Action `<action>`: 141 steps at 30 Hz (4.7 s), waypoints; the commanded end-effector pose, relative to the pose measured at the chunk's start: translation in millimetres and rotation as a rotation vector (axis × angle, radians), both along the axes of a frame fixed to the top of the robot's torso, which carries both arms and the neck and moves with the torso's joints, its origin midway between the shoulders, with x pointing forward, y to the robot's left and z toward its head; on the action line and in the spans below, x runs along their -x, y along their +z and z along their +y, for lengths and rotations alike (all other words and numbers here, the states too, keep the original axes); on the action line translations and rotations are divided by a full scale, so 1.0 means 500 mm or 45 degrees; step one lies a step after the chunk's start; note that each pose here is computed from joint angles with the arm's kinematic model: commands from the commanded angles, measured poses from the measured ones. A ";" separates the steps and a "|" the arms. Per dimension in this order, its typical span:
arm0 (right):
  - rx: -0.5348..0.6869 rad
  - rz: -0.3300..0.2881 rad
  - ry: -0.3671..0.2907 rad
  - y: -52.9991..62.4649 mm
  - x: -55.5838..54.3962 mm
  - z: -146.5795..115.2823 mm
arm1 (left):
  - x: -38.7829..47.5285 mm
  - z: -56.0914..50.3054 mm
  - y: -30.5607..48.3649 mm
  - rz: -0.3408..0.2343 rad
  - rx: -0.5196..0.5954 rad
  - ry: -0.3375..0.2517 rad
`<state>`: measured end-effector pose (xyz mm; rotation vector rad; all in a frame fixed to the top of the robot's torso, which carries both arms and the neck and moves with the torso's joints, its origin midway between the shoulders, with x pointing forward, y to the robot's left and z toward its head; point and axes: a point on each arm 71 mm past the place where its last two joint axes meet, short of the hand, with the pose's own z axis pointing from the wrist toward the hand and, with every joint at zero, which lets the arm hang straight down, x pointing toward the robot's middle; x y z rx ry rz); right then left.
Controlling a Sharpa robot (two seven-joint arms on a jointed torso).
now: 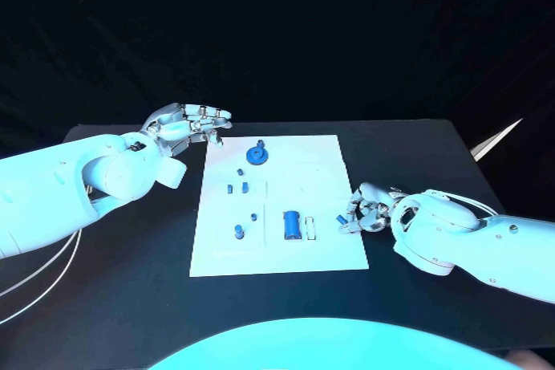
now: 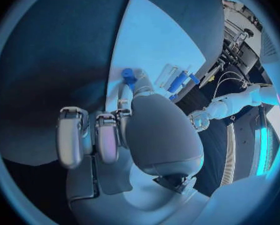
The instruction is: Assemble the parts on the task board
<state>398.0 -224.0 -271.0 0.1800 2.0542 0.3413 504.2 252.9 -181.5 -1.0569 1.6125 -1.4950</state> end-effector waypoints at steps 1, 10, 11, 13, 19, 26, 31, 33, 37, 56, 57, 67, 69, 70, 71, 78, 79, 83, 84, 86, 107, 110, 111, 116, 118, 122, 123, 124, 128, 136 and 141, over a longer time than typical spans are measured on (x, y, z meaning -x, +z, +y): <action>0.027 0.018 0.001 -0.016 0.007 -0.001 | 0.000 -0.002 0.002 -0.002 0.005 -0.005; -0.019 0.021 -0.030 -0.014 0.013 0.003 | 0.000 -0.002 0.001 0.000 0.003 -0.005; -0.036 0.028 -0.036 -0.013 0.015 0.004 | 0.000 -0.002 0.001 0.000 0.003 -0.005; -0.079 0.043 -0.046 -0.009 0.020 0.008 | 0.000 -0.002 0.001 0.001 0.003 -0.005; -0.221 0.060 -0.076 0.014 0.024 0.026 | 0.000 -0.004 0.001 0.002 0.004 -0.009; -0.328 0.079 -0.059 0.040 0.029 0.056 | 0.000 -0.005 0.001 0.004 0.005 -0.014; -0.353 0.105 -0.041 0.041 0.028 0.074 | 0.000 -0.006 0.001 0.003 0.006 -0.016; -0.356 0.119 -0.035 0.039 0.025 0.081 | 0.000 -0.006 0.001 0.004 0.006 -0.017; -0.358 0.137 -0.025 0.034 0.021 0.091 | 0.000 -0.006 0.001 0.004 0.007 -0.020; -0.283 0.172 -0.011 0.012 0.008 0.113 | 0.001 -0.006 0.001 0.007 0.008 -0.029; -0.279 0.173 -0.010 0.012 0.008 0.113 | 0.001 -0.006 0.001 0.007 0.008 -0.029; -0.246 0.179 -0.005 0.004 0.008 0.115 | 0.001 -0.006 0.000 0.009 0.008 -0.031; -0.242 0.182 -0.005 0.003 0.008 0.114 | 0.001 -0.005 0.000 0.009 0.008 -0.031; -0.241 0.182 -0.005 0.002 0.008 0.115 | 0.001 -0.005 0.000 0.009 0.007 -0.031; -0.241 0.183 -0.004 0.002 0.009 0.115 | 0.001 -0.005 0.000 0.009 0.007 -0.031; -0.256 0.192 0.002 0.002 0.012 0.120 | 0.001 -0.004 0.000 0.011 0.006 -0.030; -0.262 0.198 0.000 0.002 0.013 0.121 | 0.001 -0.004 0.000 0.011 0.006 -0.030; -0.277 0.211 -0.001 0.002 0.015 0.124 | 0.002 -0.004 0.000 0.014 0.005 -0.033; -0.278 0.212 0.000 0.002 0.015 0.124 | 0.002 -0.004 0.000 0.014 0.005 -0.033; -0.282 0.215 0.000 0.002 0.016 0.125 | 0.002 -0.004 0.000 0.015 0.005 -0.034; -0.285 0.216 -0.003 0.001 0.015 0.118 | 0.001 -0.004 -0.001 0.019 0.002 -0.037; -0.278 0.217 0.001 0.000 0.014 0.114 | 0.001 -0.004 -0.001 0.019 0.001 -0.036; -0.275 0.219 0.003 0.000 0.014 0.114 | 0.001 -0.004 -0.001 0.019 0.001 -0.036; -0.266 0.226 0.016 -0.001 0.014 0.112 | 0.001 -0.004 -0.001 0.019 0.001 -0.035; -0.262 0.229 0.023 -0.002 0.014 0.112 | 0.001 -0.005 -0.001 0.019 0.001 -0.036; -0.254 0.240 0.039 -0.002 0.016 0.110 | 0.001 -0.004 -0.001 0.018 -0.002 -0.035; -0.252 0.243 0.043 -0.002 0.017 0.110 | 0.001 -0.004 -0.002 0.017 -0.002 -0.034; -0.251 0.244 0.046 -0.002 0.017 0.110 | 0.000 -0.003 -0.002 0.017 -0.003 -0.034; -0.250 0.249 0.054 -0.002 0.020 0.109 | 0.000 -0.003 -0.002 0.018 -0.004 -0.032; -0.250 0.251 0.056 -0.004 0.021 0.108 | 0.000 -0.003 -0.002 0.018 -0.004 -0.033; -0.251 0.252 0.051 -0.010 0.018 0.107 | 0.000 -0.003 -0.002 0.018 -0.005 -0.033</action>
